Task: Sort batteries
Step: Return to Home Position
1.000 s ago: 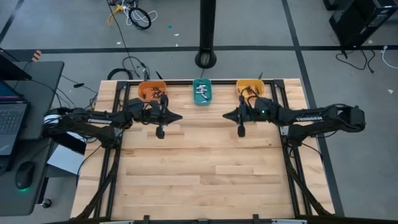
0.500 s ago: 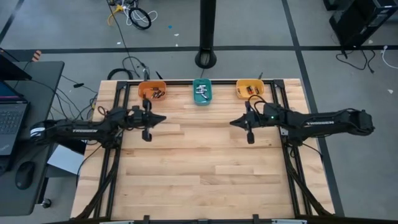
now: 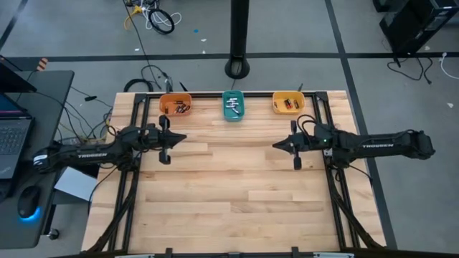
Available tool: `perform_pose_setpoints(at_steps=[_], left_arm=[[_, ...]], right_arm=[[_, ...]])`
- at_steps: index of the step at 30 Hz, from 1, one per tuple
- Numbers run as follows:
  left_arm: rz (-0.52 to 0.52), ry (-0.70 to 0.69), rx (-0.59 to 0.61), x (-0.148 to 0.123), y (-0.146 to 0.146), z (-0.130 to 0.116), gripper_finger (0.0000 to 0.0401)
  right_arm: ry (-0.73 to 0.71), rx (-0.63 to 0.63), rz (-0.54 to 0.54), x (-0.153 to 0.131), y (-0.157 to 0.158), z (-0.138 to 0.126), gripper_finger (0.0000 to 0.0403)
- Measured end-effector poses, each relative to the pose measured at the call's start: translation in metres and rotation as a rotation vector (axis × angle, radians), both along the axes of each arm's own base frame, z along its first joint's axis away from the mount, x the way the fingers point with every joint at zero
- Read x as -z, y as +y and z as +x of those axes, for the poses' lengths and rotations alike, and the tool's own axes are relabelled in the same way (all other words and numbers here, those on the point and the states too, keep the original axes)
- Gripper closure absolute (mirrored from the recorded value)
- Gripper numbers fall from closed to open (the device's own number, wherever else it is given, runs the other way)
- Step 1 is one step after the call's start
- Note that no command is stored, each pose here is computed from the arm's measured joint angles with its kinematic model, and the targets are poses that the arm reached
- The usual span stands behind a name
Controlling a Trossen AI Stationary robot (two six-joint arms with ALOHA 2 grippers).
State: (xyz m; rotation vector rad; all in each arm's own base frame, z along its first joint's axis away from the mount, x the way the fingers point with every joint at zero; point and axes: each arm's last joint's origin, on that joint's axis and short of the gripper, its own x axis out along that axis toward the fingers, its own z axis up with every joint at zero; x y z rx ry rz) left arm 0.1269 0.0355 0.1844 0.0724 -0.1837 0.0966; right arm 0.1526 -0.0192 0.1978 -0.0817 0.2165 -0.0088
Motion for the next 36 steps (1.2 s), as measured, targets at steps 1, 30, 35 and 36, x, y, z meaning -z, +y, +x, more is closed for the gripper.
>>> perform_pose_setpoints(at_steps=[1, 30, 35, 36], left_arm=[[0.001, 0.002, -0.003, 0.0, 0.0, -0.001, 0.0396], [0.042, -0.002, -0.112, 0.0, -0.009, -0.036, 0.0396], [0.047, -0.003, -0.114, 0.0, -0.009, -0.036, 0.0396], [0.047, -0.002, -0.115, 0.0, -0.009, -0.036, 0.0396]], right_arm=[[-0.008, 0.001, 0.011, 0.004, 0.001, -0.003, 0.0396], [-0.159, -0.138, 0.111, 0.036, 0.013, -0.049, 0.0397], [-0.155, -0.046, 0.122, 0.037, 0.009, -0.049, 0.0397], [-0.153, -0.011, 0.119, 0.037, 0.008, -0.049, 0.0397]])
